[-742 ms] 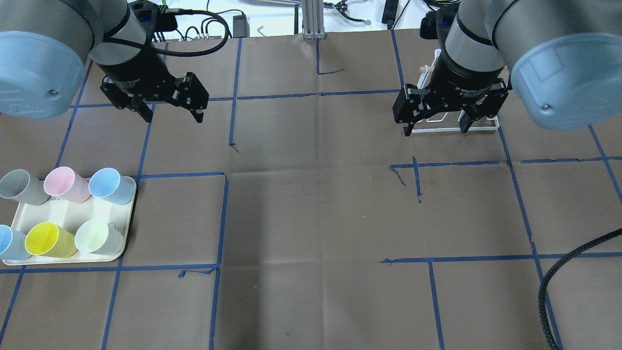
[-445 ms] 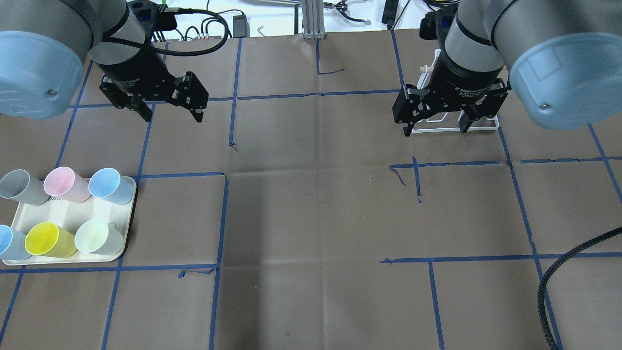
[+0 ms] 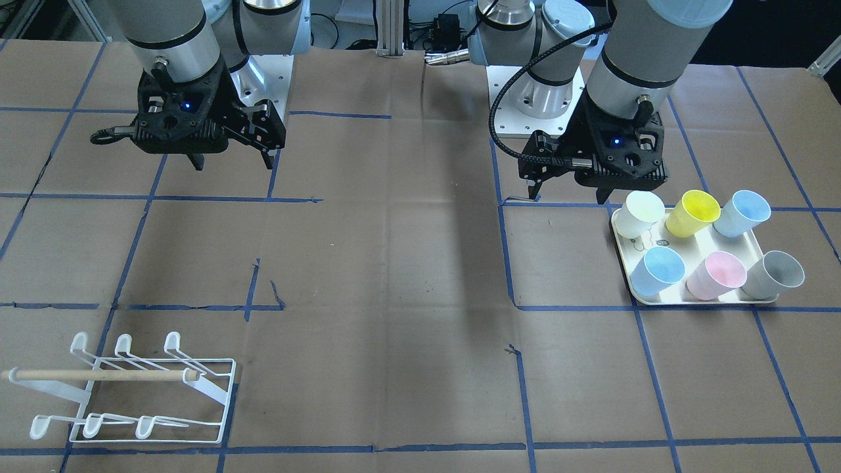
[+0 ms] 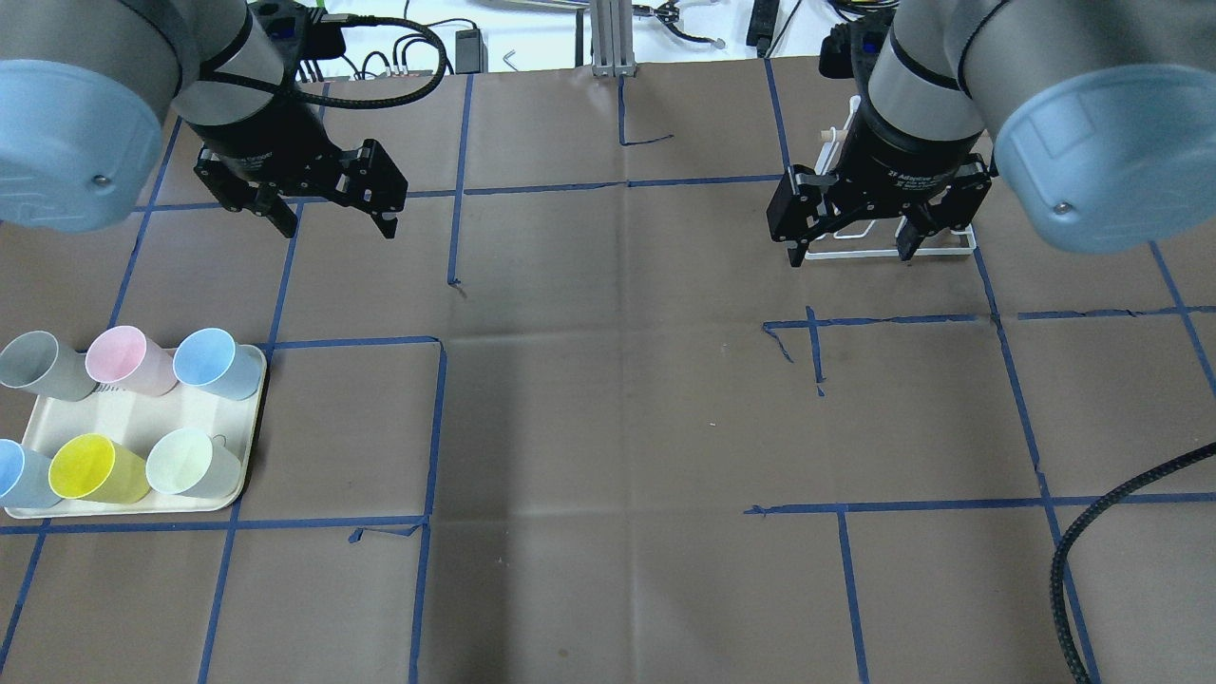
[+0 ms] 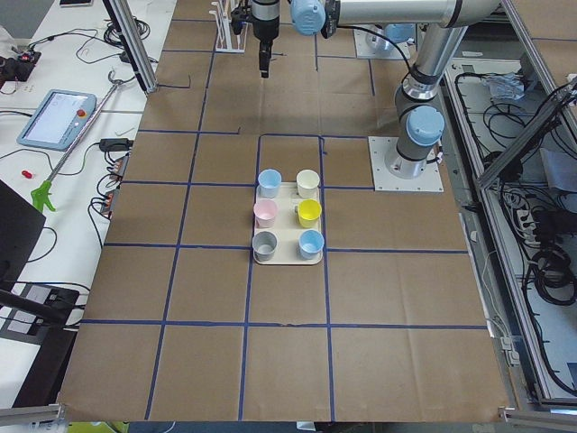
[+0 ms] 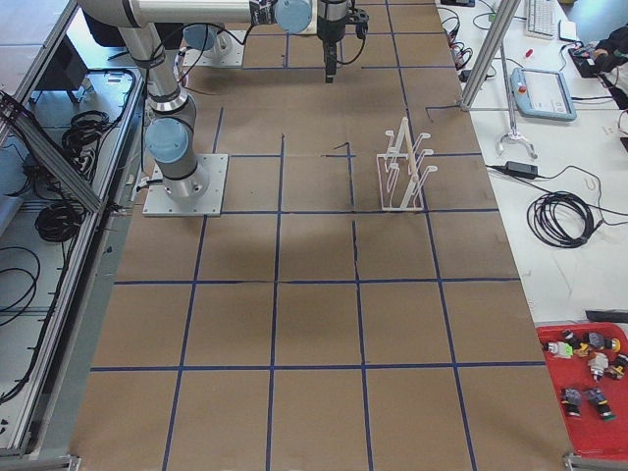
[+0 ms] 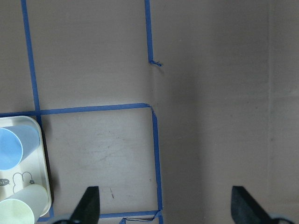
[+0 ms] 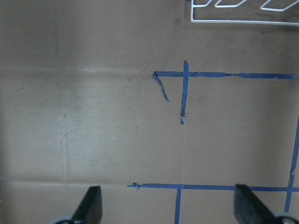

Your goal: Transfer IKEA cup to right arm and place on rack

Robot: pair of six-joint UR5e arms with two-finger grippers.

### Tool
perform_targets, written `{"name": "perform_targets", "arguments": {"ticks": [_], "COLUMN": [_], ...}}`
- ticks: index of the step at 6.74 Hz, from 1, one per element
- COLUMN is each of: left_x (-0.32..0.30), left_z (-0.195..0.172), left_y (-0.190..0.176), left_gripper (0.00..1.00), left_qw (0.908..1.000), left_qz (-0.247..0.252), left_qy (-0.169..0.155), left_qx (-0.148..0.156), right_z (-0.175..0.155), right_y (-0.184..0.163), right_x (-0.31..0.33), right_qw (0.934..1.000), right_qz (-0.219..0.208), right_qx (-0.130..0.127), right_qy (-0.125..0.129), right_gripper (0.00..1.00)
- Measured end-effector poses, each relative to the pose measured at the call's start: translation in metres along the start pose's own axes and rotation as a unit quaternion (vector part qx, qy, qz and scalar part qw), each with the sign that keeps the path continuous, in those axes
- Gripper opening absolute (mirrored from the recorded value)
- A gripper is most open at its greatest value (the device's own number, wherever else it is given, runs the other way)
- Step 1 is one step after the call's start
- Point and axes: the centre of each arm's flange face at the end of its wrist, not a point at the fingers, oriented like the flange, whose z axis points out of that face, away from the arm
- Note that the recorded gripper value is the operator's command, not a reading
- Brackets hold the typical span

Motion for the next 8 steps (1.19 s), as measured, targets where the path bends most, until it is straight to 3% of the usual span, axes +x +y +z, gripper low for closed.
{"name": "perform_targets", "arguments": {"ticks": [6,8], "left_x": [-0.011,-0.07], "left_z": [0.002,0.003], "left_y": [-0.002,-0.008], "left_gripper": [0.99,0.99], "left_qw": [1.0,1.0], "left_qz": [-0.008,-0.008], "left_qy": [0.0,-0.002], "left_qx": [0.002,0.0], "right_z": [0.001,0.0], "right_y": [0.0,-0.001], "right_x": [0.0,0.0], "right_qw": [1.0,1.0], "right_qz": [0.0,0.0], "right_qx": [-0.001,0.0], "right_qy": [0.0,0.0], "right_gripper": [1.0,1.0]}}
